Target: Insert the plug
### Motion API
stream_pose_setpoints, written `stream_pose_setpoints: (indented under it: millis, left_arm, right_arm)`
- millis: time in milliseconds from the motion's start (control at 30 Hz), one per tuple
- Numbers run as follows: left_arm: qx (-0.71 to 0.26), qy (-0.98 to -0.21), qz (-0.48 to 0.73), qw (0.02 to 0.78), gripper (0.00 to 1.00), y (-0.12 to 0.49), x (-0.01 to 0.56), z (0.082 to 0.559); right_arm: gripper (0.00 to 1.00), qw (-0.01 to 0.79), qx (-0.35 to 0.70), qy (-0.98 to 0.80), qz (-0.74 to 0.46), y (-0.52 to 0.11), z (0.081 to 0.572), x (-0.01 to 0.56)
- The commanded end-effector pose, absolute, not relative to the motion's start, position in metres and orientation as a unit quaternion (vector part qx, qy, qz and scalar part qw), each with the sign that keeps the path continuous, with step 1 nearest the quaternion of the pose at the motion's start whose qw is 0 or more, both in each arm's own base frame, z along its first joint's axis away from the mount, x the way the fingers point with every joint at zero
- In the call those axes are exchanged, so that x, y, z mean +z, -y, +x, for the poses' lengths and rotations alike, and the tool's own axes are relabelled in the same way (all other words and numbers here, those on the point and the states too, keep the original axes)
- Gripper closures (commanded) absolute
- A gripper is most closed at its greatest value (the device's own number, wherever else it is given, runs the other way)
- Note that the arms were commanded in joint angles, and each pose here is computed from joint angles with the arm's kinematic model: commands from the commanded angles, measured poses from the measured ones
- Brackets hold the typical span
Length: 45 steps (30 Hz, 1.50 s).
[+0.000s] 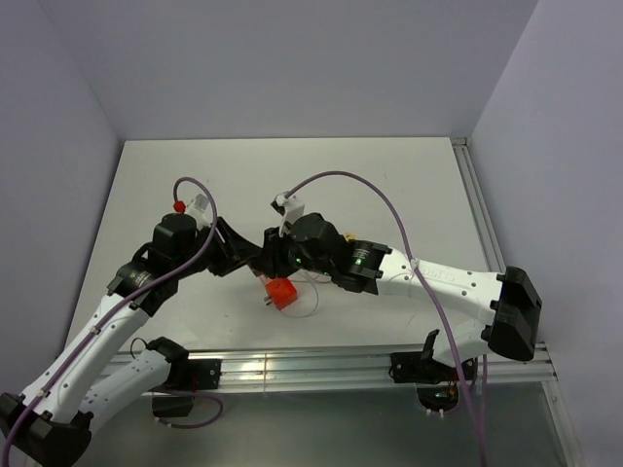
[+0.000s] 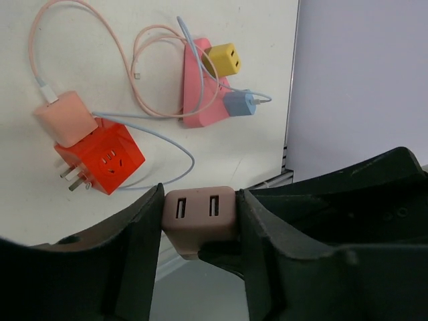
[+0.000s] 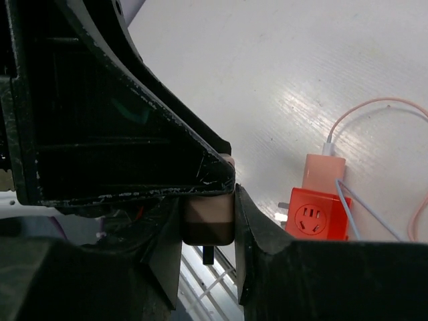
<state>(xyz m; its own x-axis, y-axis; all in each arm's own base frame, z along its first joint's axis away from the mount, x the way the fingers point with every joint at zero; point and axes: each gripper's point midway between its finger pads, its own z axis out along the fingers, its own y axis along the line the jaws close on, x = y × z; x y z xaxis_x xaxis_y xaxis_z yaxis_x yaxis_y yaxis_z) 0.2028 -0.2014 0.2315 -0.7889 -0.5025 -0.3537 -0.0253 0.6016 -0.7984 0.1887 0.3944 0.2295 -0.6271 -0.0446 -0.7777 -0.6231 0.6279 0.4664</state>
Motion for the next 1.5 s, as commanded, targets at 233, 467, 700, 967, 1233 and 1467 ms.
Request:
stream_pose_setpoints:
  millis: [233,467,700,967,1233,1467]
  left_arm:
    - [-0.464,-0.761,-0.132,0.434,0.0,0.182,0.299,0.206]
    - [-0.61,-0.646,-0.02,0.458,0.19,0.211,0.311,0.174]
    - [-0.668,-0.581,0.029,0.464,0.32,0.222,0.332,0.157]
    - [-0.693,-0.548,0.054,0.465,0.33,0.234,0.351,0.142]
    - [-0.7,-0.537,0.053,0.467,0.41,0.241,0.354,0.135]
    - [-0.697,-0.532,0.031,0.479,0.45,0.237,0.362,0.142]
  right_arm:
    - [1.0,0.417,0.426,-0.797,-0.093,-0.35,0.197,0.247]
    - [1.0,0.457,0.571,-0.682,0.008,-0.322,0.183,0.327]
    - [1.0,0.457,0.627,-0.631,0.025,-0.32,0.176,0.367]
    - [1.0,0.45,0.647,-0.615,0.027,-0.328,0.176,0.374]
    - [1.0,0.438,0.658,-0.612,0.019,-0.333,0.171,0.375]
    - [1.0,0.434,0.661,-0.611,0.014,-0.333,0.169,0.373]
